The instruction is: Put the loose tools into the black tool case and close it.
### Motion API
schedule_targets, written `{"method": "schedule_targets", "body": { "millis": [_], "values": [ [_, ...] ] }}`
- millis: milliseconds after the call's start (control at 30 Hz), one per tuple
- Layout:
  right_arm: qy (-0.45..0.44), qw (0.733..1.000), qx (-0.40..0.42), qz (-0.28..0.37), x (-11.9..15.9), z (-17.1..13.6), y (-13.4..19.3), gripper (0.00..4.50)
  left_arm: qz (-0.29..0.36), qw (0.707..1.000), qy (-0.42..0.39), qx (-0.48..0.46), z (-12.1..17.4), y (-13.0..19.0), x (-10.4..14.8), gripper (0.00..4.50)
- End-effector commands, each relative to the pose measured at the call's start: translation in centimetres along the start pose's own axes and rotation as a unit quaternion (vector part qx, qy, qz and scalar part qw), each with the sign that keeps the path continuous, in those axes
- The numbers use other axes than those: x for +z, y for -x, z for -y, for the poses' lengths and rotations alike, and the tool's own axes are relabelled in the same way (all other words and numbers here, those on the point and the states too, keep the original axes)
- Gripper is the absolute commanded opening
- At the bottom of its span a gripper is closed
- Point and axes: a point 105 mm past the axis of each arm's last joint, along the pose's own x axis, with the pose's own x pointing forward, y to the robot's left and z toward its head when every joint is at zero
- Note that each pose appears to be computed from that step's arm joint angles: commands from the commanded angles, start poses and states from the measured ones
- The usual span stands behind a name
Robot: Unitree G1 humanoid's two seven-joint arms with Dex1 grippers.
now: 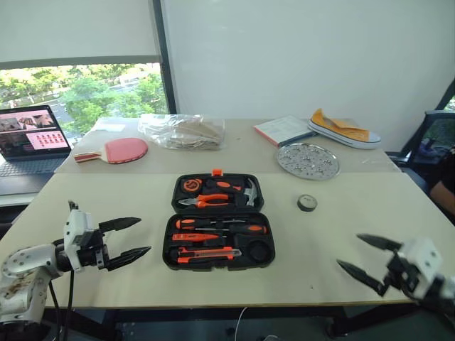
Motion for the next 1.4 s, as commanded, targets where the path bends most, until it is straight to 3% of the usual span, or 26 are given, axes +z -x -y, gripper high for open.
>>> {"method": "schedule_targets", "body": {
  "millis": [33,267,467,567,733,933,967,1033,1133,1267,1400],
  "values": [
    [-0.010,0.997,0.042,-0.060,-0.2,1.8,-3.0,4.50,0.042,0.999,0.001,0.002,-0.4,-1.0,1.8,4.46],
    [0.019,0.989,0.072,-0.130,-0.8,4.5,-8.5,4.50,0.048,0.999,-0.001,-0.017,0.2,-3.2,1.7,4.46],
    [0.035,0.986,0.075,-0.143,-0.7,5.3,-11.1,4.50,0.053,0.998,0.000,-0.023,0.8,-4.1,1.6,4.46],
    [0.042,0.985,0.081,-0.147,-0.7,5.4,-11.7,3.78,0.050,0.998,-0.001,-0.028,0.9,-4.2,1.6,4.50],
    [0.035,0.983,0.083,-0.158,-0.9,5.7,-12.2,2.21,0.047,0.998,-0.005,-0.033,0.9,-4.2,1.7,4.50],
    [0.048,0.985,0.095,-0.137,-0.3,5.8,-12.2,0.05,0.045,0.997,-0.012,-0.058,1.6,-4.6,2.0,4.50],
    [0.054,0.986,0.099,-0.126,0.0,5.8,-12.2,0.02,0.045,0.997,-0.012,-0.060,1.6,-4.6,2.0,4.50],
    [0.085,0.984,0.151,-0.051,2.5,4.6,-12.0,0.02,0.042,0.997,-0.013,-0.070,2.0,-4.6,1.9,4.50],
    [0.109,0.948,0.291,0.075,7.3,0.5,-10.4,0.02,0.036,0.996,-0.014,-0.080,2.4,-4.5,1.8,4.50],
    [0.106,0.913,0.388,0.065,8.9,-4.5,-9.4,0.02,0.031,0.996,-0.014,-0.084,2.6,-4.3,1.6,4.50],
    [0.089,0.901,0.423,0.026,9.3,-8.4,-9.7,0.02,0.024,0.996,-0.010,-0.091,3.0,-4.3,1.2,4.50]
  ]
}}
